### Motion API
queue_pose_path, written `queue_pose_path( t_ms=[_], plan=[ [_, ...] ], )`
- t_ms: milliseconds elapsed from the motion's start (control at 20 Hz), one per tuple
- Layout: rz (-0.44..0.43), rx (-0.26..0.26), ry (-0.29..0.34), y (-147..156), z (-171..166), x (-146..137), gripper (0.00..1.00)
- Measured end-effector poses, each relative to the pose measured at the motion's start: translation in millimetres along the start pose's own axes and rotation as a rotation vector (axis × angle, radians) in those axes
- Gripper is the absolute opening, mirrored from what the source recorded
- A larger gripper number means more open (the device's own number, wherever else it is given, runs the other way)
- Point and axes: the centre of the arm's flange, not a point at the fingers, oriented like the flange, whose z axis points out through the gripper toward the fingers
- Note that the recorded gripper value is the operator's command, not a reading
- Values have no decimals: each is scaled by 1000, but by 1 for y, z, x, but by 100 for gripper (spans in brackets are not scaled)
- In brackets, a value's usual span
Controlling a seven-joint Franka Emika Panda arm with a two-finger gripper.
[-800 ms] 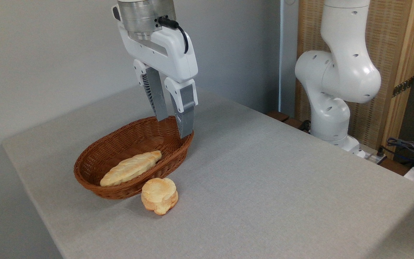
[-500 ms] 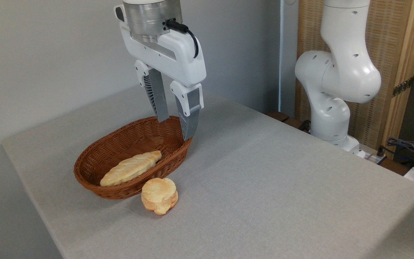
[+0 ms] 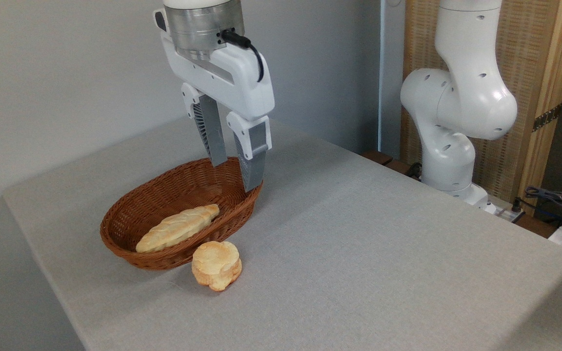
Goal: Put bread into the basket
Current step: 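Lower the open gripper down over the round bread roll beside the basket, then close the gripper fingers around the round bread roll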
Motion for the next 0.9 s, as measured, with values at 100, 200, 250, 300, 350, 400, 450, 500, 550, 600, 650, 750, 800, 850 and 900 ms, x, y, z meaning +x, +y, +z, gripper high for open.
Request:
queue_pose_path(
  t_ms=[100,200,250,300,350,400,450,500,550,600,650,750,800,850,900],
  plan=[
    [126,0,0,1,1,2,100],
    [296,-2,-2,0,3,3,100],
    [383,-4,-3,-1,5,2,100],
    [462,-7,-5,-2,7,2,100],
    [523,-11,-7,-3,9,2,100],
    [584,-12,-7,-6,12,2,100],
    [641,-4,-4,-9,16,4,100],
    [696,13,2,-13,22,7,100],
    [743,32,9,-17,30,10,100],
    [781,54,15,-21,41,12,100],
    [808,71,19,-25,52,14,100],
    [849,92,18,-24,76,21,100],
    [872,107,-1,-21,87,25,100],
    [896,119,-30,-17,96,28,100],
    [928,129,-57,-12,105,32,100]
  ],
)
